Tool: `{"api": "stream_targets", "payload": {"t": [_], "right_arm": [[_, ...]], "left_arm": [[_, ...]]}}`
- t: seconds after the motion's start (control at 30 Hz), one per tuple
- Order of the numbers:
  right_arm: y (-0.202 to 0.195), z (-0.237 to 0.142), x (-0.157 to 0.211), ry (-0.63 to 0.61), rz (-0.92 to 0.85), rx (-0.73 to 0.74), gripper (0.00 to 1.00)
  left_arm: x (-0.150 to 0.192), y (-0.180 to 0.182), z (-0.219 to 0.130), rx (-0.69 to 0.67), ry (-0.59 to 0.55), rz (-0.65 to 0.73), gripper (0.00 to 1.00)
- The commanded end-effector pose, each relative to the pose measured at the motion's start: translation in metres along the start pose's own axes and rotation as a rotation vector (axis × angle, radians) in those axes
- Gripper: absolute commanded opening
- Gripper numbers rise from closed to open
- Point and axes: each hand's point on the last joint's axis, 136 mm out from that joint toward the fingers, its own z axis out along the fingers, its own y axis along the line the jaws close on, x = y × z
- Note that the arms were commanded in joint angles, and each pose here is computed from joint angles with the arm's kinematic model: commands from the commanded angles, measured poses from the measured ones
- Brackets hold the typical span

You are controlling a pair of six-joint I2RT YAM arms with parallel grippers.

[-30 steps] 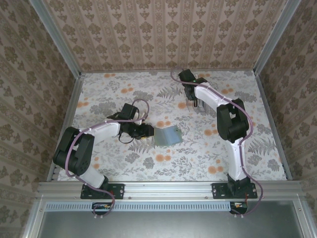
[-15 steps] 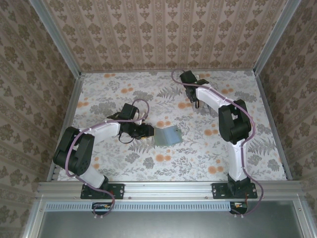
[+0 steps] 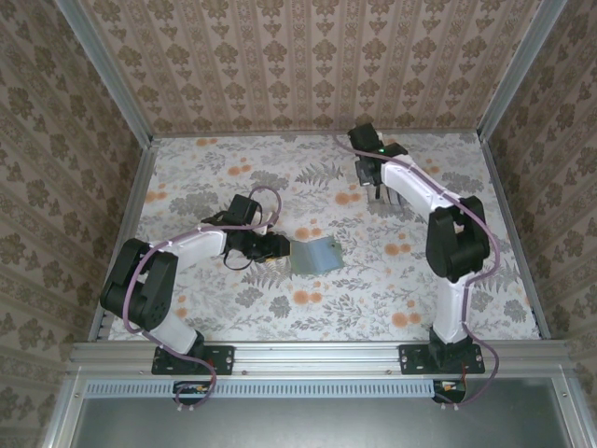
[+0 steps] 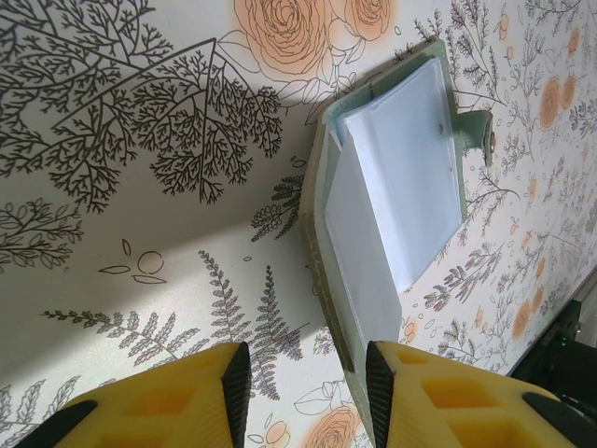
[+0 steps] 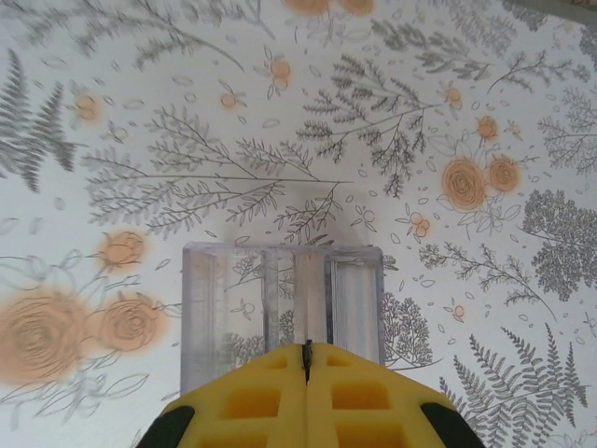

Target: Put the credit cards into the card holder

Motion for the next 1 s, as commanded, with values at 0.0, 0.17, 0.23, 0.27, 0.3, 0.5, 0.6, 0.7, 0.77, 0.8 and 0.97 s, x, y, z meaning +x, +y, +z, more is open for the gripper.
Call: {"api": "stream_targets", "payload": {"t": [0.0,0.17,0.23,0.27,0.3,0.5,0.6,0.7,0.77,0.8,0.97], "right_arm": [[-0.002,-0.028,0.007,0.005,0.064,-0.123,0.0],[0.023,-0.055,0.029,-0.006,0.082,-0.354,0.0],[0.041,-0.066,0.041,0.01,0.1,-0.487,0.0],[0.05,-0.072,0.05,0.025,0.114,-0.556,0.0],[0.061,-0.079,0.054,0.028,0.134,-0.634,0.0],[0.127,-0.118,0.085,0.084,0.246,-1.122,0.0],[0.143,-0.117,0.106,0.137,0.242,-1.199,0.0],[0.157,-0.118,0.125,0.186,0.209,-1.269,0.0],[0.163,-0.114,0.137,0.225,0.19,-1.28,0.0],[0.164,-0.112,0.141,0.237,0.184,-1.284,0.0],[0.169,-0.094,0.162,0.28,0.147,-1.26,0.0]], "left_arm": [[-0.005,-0.002,-0.003,-0.004,0.001,0.022,0.4],[0.003,0.003,-0.004,-0.011,0.004,0.017,0.42],[0.007,0.005,-0.006,-0.014,0.005,0.012,0.43],[0.008,0.006,-0.007,-0.015,0.006,0.014,0.44],[0.01,0.006,-0.008,-0.018,0.009,0.013,0.45],[0.024,0.02,-0.001,-0.03,0.054,-0.014,0.46],[0.028,0.021,0.003,-0.007,0.051,-0.03,0.45],[0.029,0.023,0.002,-0.022,0.047,-0.027,0.44],[0.028,0.024,0.002,-0.024,0.046,-0.027,0.43],[0.029,0.024,0.002,-0.025,0.049,-0.027,0.43],[0.026,0.016,0.001,0.078,0.036,-0.082,0.41]]}}
